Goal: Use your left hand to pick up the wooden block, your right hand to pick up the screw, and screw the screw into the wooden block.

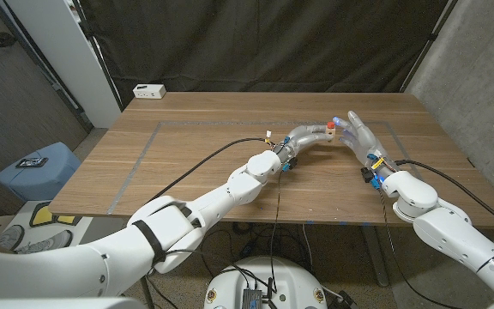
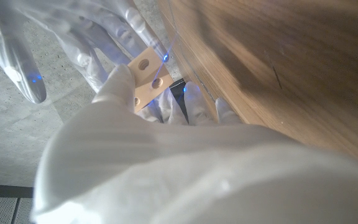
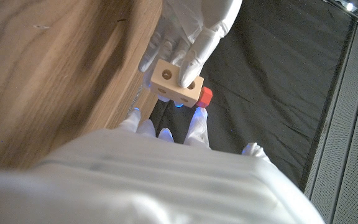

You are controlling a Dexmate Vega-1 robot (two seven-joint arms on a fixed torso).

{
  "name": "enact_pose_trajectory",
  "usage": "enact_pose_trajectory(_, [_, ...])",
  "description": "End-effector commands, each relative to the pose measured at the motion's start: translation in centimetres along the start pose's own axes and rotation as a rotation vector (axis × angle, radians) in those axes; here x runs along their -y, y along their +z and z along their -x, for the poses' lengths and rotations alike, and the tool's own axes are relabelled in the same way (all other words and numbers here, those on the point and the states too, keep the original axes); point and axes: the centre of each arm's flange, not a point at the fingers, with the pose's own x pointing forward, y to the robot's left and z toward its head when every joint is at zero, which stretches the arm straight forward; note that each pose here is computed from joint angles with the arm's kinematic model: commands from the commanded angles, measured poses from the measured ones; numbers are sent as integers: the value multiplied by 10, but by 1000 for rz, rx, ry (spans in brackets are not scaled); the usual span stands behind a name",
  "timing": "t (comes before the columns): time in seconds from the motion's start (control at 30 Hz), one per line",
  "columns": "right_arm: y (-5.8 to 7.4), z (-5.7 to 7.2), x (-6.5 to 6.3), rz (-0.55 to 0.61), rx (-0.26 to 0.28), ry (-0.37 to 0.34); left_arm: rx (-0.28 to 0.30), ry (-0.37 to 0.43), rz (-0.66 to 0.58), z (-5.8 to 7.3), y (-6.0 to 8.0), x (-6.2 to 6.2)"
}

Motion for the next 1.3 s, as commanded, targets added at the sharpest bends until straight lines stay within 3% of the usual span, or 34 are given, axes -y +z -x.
enact_pose_trajectory(0.03, [0, 0, -3, 3, -4, 12, -3, 3, 2, 3, -1, -1])
enact_pose_trajectory(1.3, [2, 9, -9, 10, -14, 24, -1, 1, 2, 3, -1, 0])
